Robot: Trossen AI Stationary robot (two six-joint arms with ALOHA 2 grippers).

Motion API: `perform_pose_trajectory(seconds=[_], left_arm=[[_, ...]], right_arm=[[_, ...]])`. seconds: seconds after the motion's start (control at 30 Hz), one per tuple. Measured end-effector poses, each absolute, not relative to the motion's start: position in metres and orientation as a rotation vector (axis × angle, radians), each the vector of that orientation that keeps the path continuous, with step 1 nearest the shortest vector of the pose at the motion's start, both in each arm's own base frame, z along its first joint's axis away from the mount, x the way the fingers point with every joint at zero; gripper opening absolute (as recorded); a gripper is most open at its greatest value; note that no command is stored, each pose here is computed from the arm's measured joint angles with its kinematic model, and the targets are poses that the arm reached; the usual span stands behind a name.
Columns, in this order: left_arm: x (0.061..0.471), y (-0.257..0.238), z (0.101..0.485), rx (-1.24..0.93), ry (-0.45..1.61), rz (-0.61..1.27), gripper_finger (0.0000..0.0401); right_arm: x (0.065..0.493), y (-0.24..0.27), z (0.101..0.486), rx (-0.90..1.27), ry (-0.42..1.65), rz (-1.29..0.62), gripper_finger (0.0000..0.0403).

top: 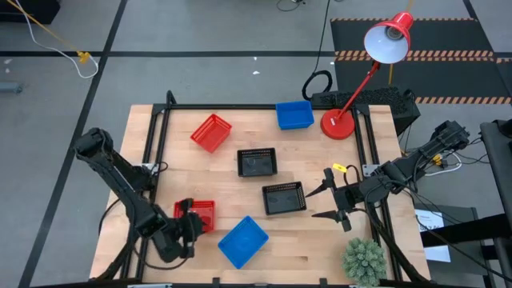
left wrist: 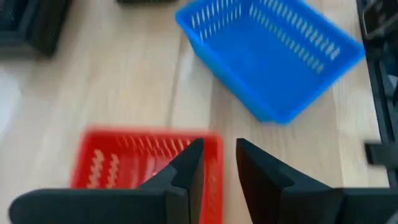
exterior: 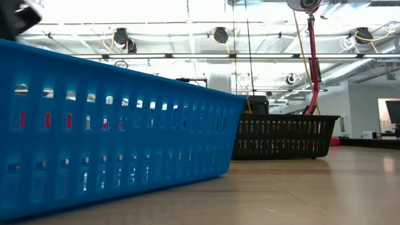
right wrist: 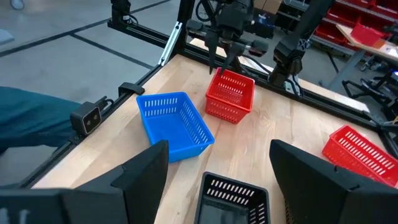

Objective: Stack baskets by color
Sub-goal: Stack the bottom blue basket on the stacked blue baskets

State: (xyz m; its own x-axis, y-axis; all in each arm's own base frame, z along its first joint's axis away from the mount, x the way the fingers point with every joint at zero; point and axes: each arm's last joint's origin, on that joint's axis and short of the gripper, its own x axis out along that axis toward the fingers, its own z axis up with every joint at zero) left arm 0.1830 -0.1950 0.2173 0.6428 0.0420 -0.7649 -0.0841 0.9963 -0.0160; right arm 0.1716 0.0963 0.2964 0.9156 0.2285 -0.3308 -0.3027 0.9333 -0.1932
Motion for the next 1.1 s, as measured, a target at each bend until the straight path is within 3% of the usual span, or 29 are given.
perform_pose_trajectory(seconds=[0.43,0.73,1.1], left_arm=[[0.239,-0.152,0.255,0.160,0.780,0.155,0.0093],[0.262,-0.140,0.315,0.222,0.663,0.131,0.0093],[0.267,-0.130,0.332,0.259,0.660,0.145,0.0093]], right_arm=[[0.191,0.109,0.286,-0.207,0.313,0.282,0.0274],[0.230,0.138,0.265,-0.197,0.301,0.432,0.0274],[0.302,0.184,0.242,-0.248,0.562,0.494,0.0235]])
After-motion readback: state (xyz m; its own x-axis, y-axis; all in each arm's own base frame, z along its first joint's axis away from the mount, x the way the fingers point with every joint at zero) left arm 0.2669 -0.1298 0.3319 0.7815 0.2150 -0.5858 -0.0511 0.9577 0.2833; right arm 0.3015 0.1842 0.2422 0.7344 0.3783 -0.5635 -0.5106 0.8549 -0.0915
